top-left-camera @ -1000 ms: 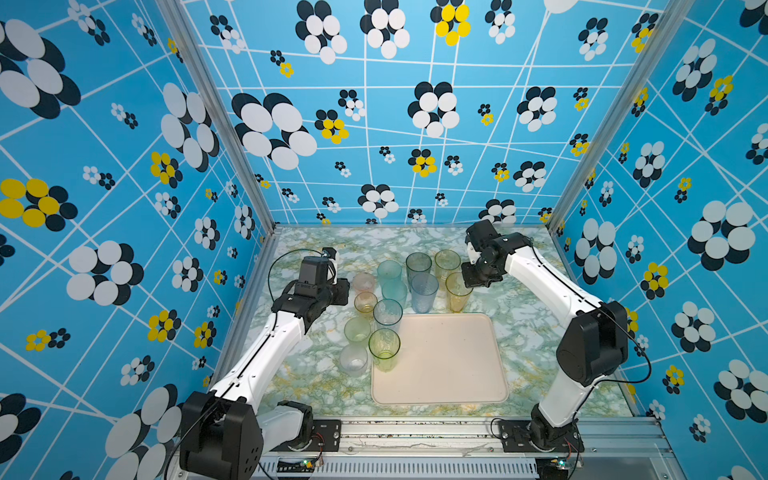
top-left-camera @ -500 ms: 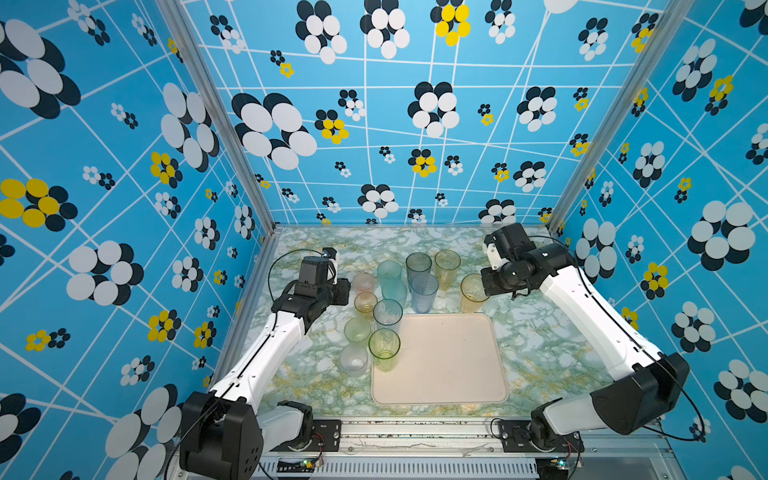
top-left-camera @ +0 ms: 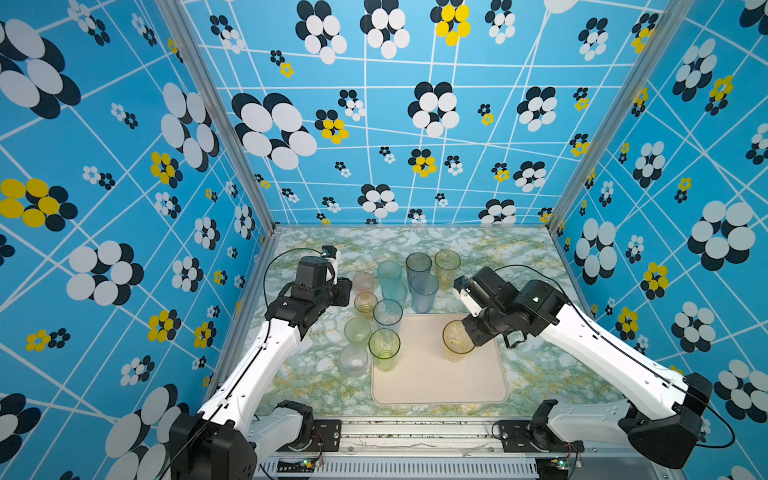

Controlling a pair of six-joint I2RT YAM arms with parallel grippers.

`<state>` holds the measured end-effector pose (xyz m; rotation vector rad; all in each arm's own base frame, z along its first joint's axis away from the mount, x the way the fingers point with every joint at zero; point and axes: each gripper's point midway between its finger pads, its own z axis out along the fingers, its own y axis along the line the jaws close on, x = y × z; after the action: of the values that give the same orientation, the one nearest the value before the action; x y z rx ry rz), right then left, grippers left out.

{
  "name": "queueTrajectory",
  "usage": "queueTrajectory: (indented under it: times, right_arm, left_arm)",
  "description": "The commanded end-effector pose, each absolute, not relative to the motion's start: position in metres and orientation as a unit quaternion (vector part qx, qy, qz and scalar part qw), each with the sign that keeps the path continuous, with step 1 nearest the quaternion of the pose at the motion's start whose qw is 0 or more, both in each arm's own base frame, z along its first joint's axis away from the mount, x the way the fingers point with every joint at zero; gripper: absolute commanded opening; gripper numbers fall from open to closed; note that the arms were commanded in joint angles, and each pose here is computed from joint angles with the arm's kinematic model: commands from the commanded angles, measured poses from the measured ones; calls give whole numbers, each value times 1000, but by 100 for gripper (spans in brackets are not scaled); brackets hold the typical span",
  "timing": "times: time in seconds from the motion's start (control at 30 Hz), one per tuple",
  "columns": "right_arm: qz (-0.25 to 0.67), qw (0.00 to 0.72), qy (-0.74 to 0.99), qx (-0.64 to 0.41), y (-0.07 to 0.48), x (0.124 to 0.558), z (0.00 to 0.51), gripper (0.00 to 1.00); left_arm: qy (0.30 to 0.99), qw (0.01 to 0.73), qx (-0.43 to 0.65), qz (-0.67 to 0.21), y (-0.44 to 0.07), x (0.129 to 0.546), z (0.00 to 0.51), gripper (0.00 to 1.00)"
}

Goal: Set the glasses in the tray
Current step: 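Lift the yellow cup and carry it over the tray with the right gripper, then lower the yellow cup onto the tray beside the green cup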

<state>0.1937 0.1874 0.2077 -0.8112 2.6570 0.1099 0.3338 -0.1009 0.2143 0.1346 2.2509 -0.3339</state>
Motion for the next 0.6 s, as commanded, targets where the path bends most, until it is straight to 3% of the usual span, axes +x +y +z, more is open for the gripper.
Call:
queueTrajectory:
  times: [0.0,0.27,0.57]
  right_arm:
    - [54,178,939,-290,205,175,202,0]
    - [127,180,910,-351,279,143,197,0]
    - [168,163,895,-379,324,135,190,0]
  left_arm:
    - [896,419,49,-135,-102,329,225,44]
    - [894,421,60,-143,-111,325,232,44]
    - [894,418,67,-148,-115,326,232,44]
